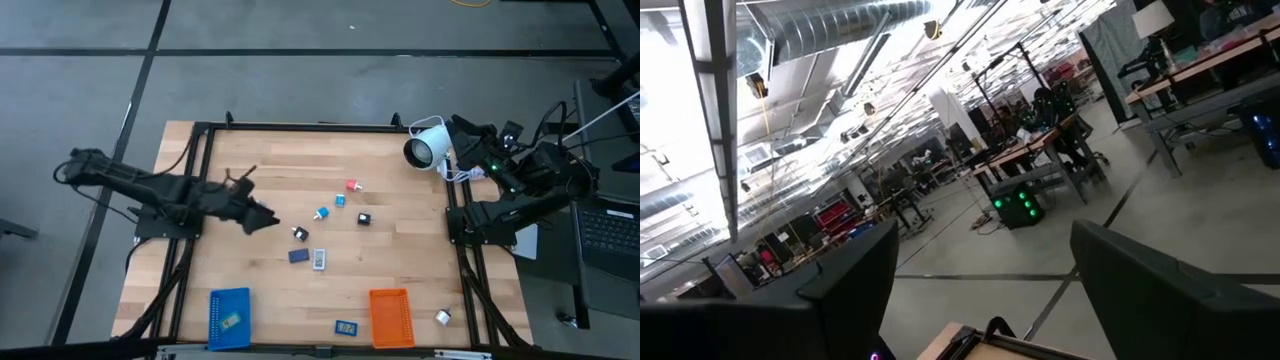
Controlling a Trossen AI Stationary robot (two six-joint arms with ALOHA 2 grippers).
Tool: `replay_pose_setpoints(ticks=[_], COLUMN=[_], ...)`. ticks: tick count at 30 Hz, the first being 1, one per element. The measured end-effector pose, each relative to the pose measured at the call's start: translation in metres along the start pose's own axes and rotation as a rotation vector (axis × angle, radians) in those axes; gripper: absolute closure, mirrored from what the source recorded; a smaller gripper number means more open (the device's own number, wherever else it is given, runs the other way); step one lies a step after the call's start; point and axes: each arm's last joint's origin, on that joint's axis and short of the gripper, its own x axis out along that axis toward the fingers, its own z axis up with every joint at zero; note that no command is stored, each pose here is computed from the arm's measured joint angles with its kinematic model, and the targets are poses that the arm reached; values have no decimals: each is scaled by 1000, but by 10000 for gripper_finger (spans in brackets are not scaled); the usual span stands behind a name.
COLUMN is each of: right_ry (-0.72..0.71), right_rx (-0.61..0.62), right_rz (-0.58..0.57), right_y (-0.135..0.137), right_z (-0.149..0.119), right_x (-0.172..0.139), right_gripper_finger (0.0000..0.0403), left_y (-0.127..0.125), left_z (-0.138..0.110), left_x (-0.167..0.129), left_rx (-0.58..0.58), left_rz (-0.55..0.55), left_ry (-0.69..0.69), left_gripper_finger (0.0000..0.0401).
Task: Pick & Place Office items
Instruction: Put the purple digital clock into the blue bin
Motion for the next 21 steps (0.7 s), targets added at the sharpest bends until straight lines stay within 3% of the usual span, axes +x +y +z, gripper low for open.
replay_pose_setpoints(ticks=[4,8,15,18,21], right_ry=[0,0,4,11,15], right_rx=[4,5,23,27,38], right_rz=[0,0,14,39,54], right_y=[0,0,0,1,2], right_z=[0,0,0,0,0], right_x=[0,0,0,0,0], right_gripper_finger=[101,101,101,101,101], left_y=[4,1,-22,-27,-28], left_z=[14,24,23,19,17], left_x=[25,53,108,125,136], left_rx=[132,343,724,775,749], left_rz=[88,231,306,294,300], left_ry=[77,276,555,602,609], left_gripper_finger=[130,130,130,130,130])
